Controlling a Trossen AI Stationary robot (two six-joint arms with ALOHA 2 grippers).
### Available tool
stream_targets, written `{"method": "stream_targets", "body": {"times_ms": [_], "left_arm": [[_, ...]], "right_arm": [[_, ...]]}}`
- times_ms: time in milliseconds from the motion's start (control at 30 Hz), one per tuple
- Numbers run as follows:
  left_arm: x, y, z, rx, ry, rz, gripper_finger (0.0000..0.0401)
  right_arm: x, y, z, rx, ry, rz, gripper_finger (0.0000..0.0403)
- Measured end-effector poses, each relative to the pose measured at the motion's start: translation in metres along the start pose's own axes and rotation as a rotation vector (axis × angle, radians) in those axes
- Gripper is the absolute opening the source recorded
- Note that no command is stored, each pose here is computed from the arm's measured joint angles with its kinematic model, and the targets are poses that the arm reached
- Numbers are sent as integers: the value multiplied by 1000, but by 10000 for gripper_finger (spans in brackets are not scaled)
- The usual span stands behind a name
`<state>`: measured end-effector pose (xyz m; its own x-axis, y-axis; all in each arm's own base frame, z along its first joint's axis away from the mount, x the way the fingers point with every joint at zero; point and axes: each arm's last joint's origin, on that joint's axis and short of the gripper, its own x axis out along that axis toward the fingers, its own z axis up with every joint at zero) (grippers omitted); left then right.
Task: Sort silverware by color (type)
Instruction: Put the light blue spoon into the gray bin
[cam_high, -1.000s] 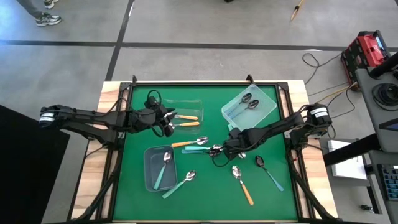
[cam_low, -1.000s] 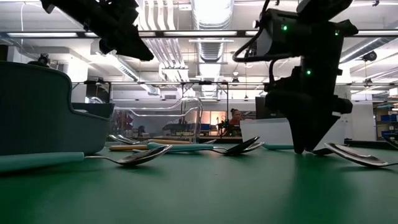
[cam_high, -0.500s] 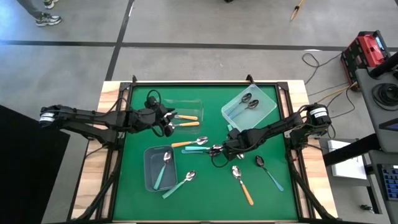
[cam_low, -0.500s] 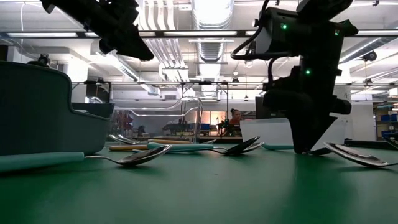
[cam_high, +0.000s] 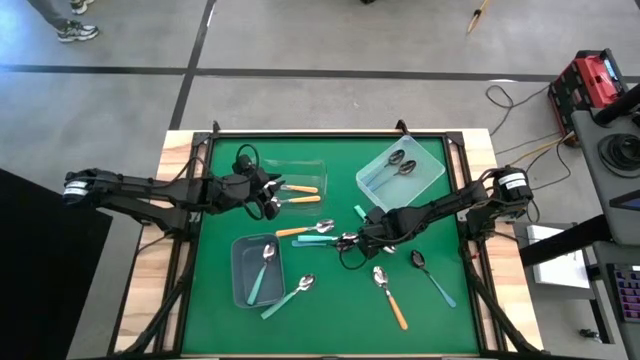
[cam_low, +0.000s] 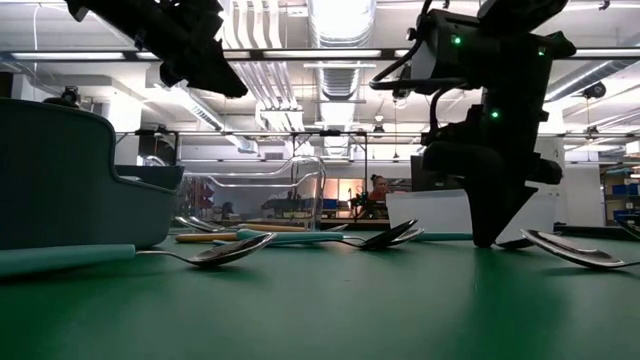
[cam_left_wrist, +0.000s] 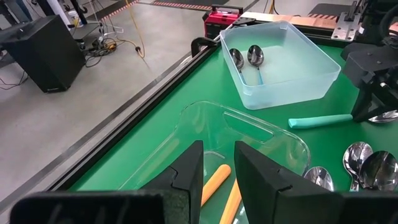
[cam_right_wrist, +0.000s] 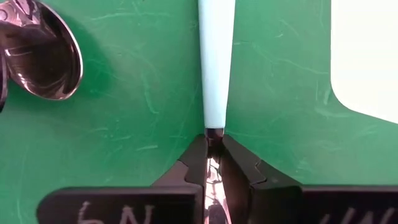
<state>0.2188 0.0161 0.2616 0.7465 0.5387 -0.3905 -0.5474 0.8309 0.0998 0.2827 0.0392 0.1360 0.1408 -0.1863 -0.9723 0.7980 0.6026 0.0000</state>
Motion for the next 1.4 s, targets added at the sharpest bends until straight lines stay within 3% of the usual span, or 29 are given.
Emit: {"method": "stream_targets", "body": {"times_ms": [400, 633, 1067, 1233, 1400], "left_arm": [[0, -1, 3, -12, -26, -21, 73], [-1, -9, 10, 32, -85, -223, 73], [20, -60, 6, 185, -234, -341, 75], [32, -71, 0, 228, -220, -345, 96], [44, -85, 4, 262, -187, -435, 140]], "right_arm": [[-26, -6, 4, -35, -67, 65, 14], [-49, -7, 4, -144, -128, 153, 14], [-77, 1, 0, -294, -230, 323, 13], [-83, 13, 3, -350, -240, 338, 13], [-95, 26, 10, -403, -259, 351, 13]]}}
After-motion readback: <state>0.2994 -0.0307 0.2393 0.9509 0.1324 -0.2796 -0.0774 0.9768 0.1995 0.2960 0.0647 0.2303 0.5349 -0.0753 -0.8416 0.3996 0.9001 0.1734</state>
